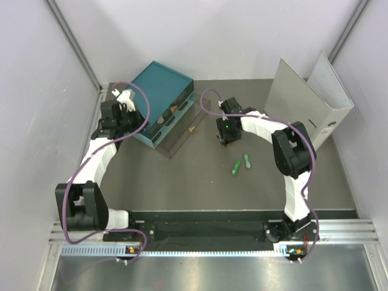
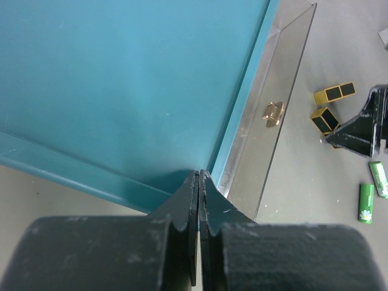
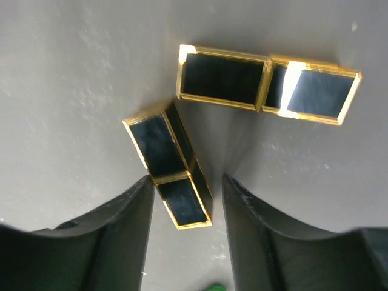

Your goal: Organize the makeup

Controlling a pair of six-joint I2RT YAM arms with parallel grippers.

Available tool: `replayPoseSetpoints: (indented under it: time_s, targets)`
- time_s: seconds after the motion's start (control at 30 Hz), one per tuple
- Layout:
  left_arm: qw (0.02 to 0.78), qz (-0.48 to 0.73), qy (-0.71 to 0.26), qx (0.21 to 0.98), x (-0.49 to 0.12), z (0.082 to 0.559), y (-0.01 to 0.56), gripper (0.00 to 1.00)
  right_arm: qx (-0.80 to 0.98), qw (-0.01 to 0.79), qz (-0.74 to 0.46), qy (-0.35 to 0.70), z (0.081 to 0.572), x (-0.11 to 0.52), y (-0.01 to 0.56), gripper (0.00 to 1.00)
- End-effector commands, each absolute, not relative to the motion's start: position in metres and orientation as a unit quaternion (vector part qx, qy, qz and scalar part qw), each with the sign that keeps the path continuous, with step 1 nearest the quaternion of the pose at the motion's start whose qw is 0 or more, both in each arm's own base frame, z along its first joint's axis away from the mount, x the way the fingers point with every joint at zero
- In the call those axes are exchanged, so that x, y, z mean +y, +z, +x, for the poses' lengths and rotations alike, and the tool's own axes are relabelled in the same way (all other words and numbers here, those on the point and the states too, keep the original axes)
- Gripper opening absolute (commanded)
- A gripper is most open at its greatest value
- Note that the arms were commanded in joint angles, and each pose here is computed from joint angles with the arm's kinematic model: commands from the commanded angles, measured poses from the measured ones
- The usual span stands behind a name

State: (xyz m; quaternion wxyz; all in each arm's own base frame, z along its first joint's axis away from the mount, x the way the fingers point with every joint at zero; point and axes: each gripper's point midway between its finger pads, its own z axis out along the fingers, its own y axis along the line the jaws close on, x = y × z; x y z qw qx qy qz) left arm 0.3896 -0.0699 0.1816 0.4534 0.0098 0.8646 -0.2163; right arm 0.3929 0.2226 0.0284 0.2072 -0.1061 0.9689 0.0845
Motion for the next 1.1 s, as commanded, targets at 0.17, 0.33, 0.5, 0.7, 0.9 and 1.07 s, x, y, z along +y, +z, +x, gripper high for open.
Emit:
replayPoseSetpoints:
  time_s: [0.17, 0.33, 0.5, 0.7, 0.9, 1.07]
  targets:
    - [0.254, -0.034, -0.216, 0.942, -0.075, 0.314, 0.092, 0.00, 0.957, 0.227, -0.111, 0.142, 0.410, 0.248, 0.042, 0.13]
    - [0.257, -0.034, -0.220, 0.941, -0.076, 0.317, 0.092, 0.00, 0.946, 0.243, -0.112, 0.181, 0.409, 0.262, 0.068, 0.06]
    - [0.256, -0.032, -0.220, 0.941, -0.076, 0.318, 0.092, 0.00, 0.921, 0.283, -0.118, 0.239, 0.417, 0.287, 0.119, 0.05]
    - [0.255, -0.032, -0.221, 0.941, -0.077, 0.318, 0.091, 0.00, 0.889, 0.316, -0.098, 0.318, 0.436, 0.323, 0.174, 0.05]
    - [0.254, -0.032, -0.224, 0.940, -0.078, 0.317, 0.090, 0.00, 0.866, 0.333, -0.065, 0.367, 0.462, 0.355, 0.201, 0.06]
    - [0.253, -0.029, -0.225, 0.941, -0.078, 0.316, 0.089, 0.00, 0.864, 0.322, -0.046, 0.385, 0.481, 0.380, 0.189, 0.06]
